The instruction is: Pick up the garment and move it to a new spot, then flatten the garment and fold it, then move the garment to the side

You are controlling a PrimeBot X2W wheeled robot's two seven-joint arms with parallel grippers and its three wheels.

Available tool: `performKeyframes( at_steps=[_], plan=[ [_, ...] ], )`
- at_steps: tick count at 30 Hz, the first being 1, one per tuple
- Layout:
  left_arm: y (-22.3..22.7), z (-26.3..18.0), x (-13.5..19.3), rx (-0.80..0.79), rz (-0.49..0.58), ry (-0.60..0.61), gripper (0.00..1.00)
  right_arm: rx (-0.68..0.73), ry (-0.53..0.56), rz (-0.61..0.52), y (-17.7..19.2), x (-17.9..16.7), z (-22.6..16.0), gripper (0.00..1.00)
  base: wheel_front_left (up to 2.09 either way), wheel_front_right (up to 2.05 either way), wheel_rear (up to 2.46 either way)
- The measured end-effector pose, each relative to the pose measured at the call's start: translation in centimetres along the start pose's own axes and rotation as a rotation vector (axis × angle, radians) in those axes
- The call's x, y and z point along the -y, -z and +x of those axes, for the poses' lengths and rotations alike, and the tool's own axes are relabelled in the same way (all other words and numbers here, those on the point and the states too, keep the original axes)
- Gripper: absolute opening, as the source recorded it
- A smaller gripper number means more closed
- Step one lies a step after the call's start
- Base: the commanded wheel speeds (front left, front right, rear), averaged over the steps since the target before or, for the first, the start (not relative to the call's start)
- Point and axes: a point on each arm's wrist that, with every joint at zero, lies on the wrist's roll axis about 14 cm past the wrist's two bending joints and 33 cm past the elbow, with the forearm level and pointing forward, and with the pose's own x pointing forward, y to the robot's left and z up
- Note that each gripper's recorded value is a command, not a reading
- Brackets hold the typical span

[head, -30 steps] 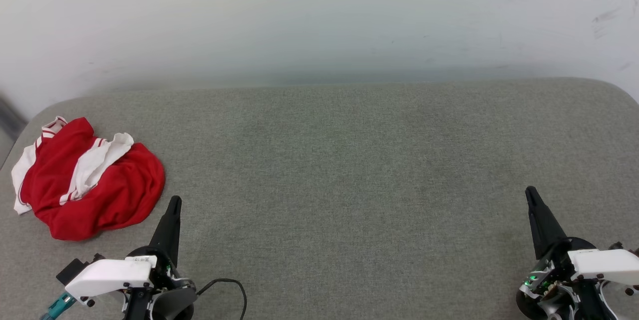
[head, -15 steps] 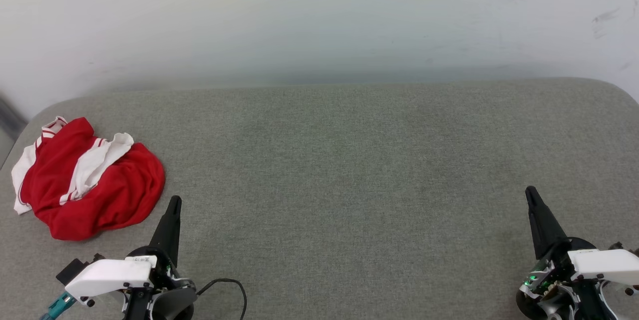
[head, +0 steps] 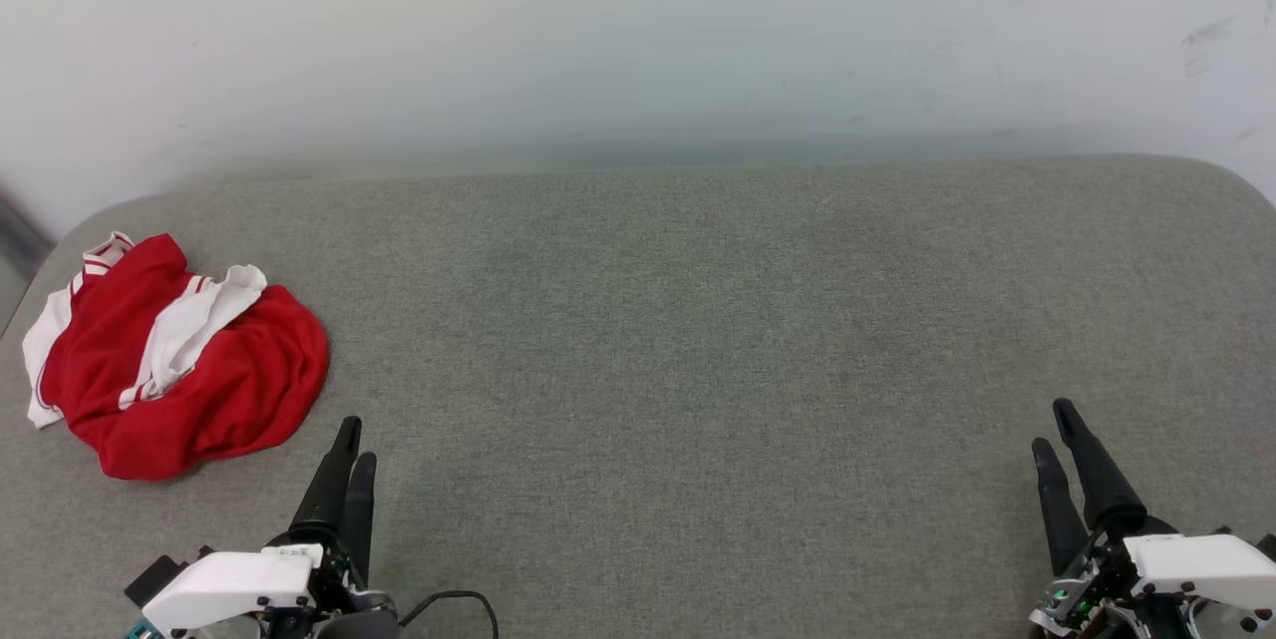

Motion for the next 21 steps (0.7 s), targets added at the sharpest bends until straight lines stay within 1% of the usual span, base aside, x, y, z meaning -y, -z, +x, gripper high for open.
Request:
performKeyframes(
  at_steps=[2, 5, 11, 13, 14, 21],
  plan=[
    [-0.1, -0.3, -0.6, 0.007, 0.0, -0.015, 1.0, 0.008, 0.019, 0.0, -0.1, 0.7, -0.3, 1.0, 0.0, 0.0, 0.0],
    [-0.2, -0.3, -0.3, 0.018, 0.012, -0.008, 1.0, 0.016, 0.02, -0.017, -0.1, 0.7, -0.3, 1.0, 0.0, 0.0, 0.0],
    [-0.9, -0.2, 0.1, 0.051, 0.077, -0.002, 1.0, 0.039, 0.014, -0.085, -0.5, 0.3, -0.3, 1.0, 0.0, 0.0, 0.0],
    [-1.2, -0.2, 0.3, 0.063, 0.107, 0.0, 1.0, 0.046, 0.006, -0.117, -0.6, 0.1, -0.2, 1.0, 0.0, 0.0, 0.0],
    [-1.4, -0.2, 0.7, 0.076, 0.158, 0.002, 1.0, 0.051, -0.009, -0.178, -0.6, -0.5, -0.2, 1.0, 0.0, 0.0, 0.0],
    [-1.3, -0.2, 1.5, 0.089, 0.299, 0.001, 1.0, 0.069, -0.028, -0.321, -0.9, -1.3, -0.4, 1.0, 0.0, 0.0, 0.0]
  ],
)
